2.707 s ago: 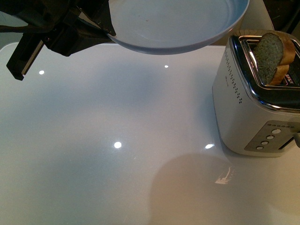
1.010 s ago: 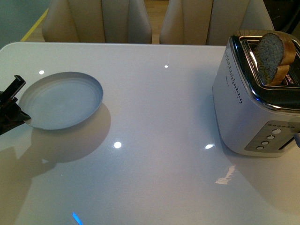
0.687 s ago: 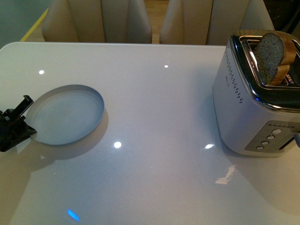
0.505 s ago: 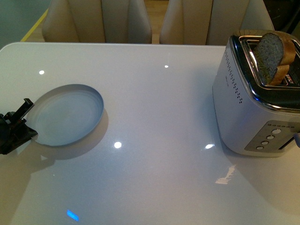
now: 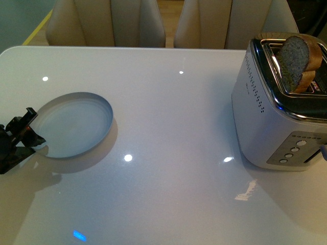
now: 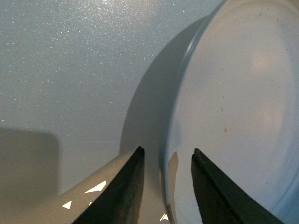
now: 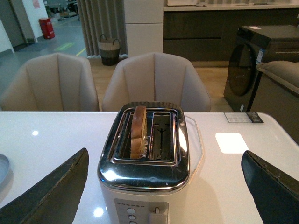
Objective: Left arm holds plate, right arm toasts bread
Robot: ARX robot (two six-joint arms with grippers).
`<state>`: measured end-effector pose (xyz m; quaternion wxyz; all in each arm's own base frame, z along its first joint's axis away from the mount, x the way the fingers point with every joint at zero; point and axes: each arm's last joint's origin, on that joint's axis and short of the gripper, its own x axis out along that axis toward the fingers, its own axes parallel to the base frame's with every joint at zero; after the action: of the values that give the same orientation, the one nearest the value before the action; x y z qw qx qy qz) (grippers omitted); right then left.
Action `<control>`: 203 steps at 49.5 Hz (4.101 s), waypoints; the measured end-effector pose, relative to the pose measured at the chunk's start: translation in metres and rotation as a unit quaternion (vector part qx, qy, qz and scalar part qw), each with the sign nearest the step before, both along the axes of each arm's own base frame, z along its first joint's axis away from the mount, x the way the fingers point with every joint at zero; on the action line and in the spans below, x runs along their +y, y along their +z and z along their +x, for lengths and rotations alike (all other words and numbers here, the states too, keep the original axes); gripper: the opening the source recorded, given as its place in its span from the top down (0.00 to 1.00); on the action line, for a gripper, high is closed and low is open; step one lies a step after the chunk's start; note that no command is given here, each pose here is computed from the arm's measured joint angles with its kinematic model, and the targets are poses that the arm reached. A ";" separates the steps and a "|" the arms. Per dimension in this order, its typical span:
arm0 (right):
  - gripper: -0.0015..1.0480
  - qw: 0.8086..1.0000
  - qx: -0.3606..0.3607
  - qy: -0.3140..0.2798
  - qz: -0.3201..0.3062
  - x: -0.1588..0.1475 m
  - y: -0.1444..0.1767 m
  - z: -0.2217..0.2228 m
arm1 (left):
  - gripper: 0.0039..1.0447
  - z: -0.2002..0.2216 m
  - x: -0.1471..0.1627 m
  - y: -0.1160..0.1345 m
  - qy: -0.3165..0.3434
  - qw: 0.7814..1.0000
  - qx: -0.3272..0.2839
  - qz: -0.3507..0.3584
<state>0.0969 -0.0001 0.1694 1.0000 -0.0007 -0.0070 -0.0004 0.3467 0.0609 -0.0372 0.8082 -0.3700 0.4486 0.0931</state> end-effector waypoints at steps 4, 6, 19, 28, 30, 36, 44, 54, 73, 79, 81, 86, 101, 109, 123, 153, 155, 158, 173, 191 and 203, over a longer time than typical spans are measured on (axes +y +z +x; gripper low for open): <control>0.09 1.000 0.000 0.000 0.000 0.000 0.000 0.000 | 0.51 -0.001 0.000 0.005 0.000 1.000 -0.004 0.001; 0.09 1.000 0.000 0.000 0.000 0.000 0.000 0.000 | 0.42 -0.002 -0.001 0.010 -0.001 1.000 -0.009 0.003; 0.09 1.000 0.000 0.000 0.000 0.000 0.000 0.000 | 0.05 -0.017 0.006 0.078 -0.026 0.996 -0.076 0.032; 0.09 1.000 0.000 0.000 0.000 0.000 0.000 0.000 | 0.07 -0.035 0.007 0.138 -0.032 0.990 -0.124 0.063; 0.09 1.000 0.000 0.000 0.000 0.000 0.000 0.000 | 0.07 -0.038 0.006 0.149 -0.032 0.988 -0.135 0.068; 0.09 1.000 0.000 0.000 0.000 0.000 0.000 0.000 | 0.07 -0.049 -0.009 0.205 -0.040 0.976 -0.195 0.088; 0.09 1.000 0.000 0.000 0.000 0.000 0.000 0.000 | 0.07 -0.064 -0.047 0.273 -0.048 0.948 -0.298 0.097; 0.09 1.000 0.000 0.000 0.000 0.000 0.000 0.000 | 0.18 -0.073 -0.073 0.284 -0.027 0.901 -0.395 0.178; 0.09 1.000 0.000 0.000 0.000 0.000 0.000 0.000 | 0.81 -0.137 -0.061 0.242 -0.090 0.816 -0.444 0.358; 0.09 1.000 0.000 0.000 0.000 0.000 0.000 0.000 | 0.97 -0.156 -0.061 0.233 -0.092 0.813 -0.447 0.362; 0.09 1.000 0.000 0.000 0.000 0.000 0.000 0.000 | 0.97 -0.162 -0.061 0.230 -0.091 0.812 -0.448 0.363; 0.09 1.000 0.000 0.000 0.000 0.000 0.000 0.000 | 0.97 -0.171 -0.061 0.225 -0.092 0.812 -0.447 0.363; 0.09 1.000 0.000 0.000 0.000 0.000 0.000 0.000 | 0.97 -0.196 -0.061 0.215 -0.092 0.813 -0.446 0.364; 0.09 1.000 0.000 0.000 0.000 0.000 0.000 0.000 | 0.97 -0.208 -0.061 0.205 -0.091 0.810 -0.451 0.364; 0.09 1.000 0.000 0.000 0.000 0.000 0.000 0.000 | 0.97 -0.219 -0.061 0.207 -0.090 0.808 -0.453 0.365; 0.09 1.000 0.000 0.000 0.000 0.000 0.000 0.000 | 0.97 -0.237 -0.061 0.208 -0.089 0.807 -0.455 0.366; 0.09 1.000 0.000 0.000 0.000 0.000 0.000 0.000 | 0.97 -0.238 -0.061 0.208 -0.089 0.807 -0.455 0.366; 0.09 1.000 0.000 0.000 0.000 0.000 0.000 0.000 | 0.97 -0.242 -0.061 0.205 -0.093 0.812 -0.446 0.365; 0.09 1.000 0.000 0.000 0.000 0.000 0.000 0.000 | 0.97 -0.249 -0.061 0.205 -0.090 0.808 -0.453 0.365; 0.09 1.000 0.000 0.000 0.000 0.000 0.000 0.000 | 0.71 -0.249 -0.061 0.205 -0.090 0.808 -0.453 0.365; 0.09 1.000 0.000 0.000 0.000 0.000 0.000 0.000 | 0.27 -0.249 -0.061 0.205 -0.090 0.808 -0.453 0.366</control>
<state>0.0969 -0.0001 0.1694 1.0000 -0.0005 -0.0072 -0.0004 0.0973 -0.0002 0.1675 1.0000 -0.0054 -0.0039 -0.0010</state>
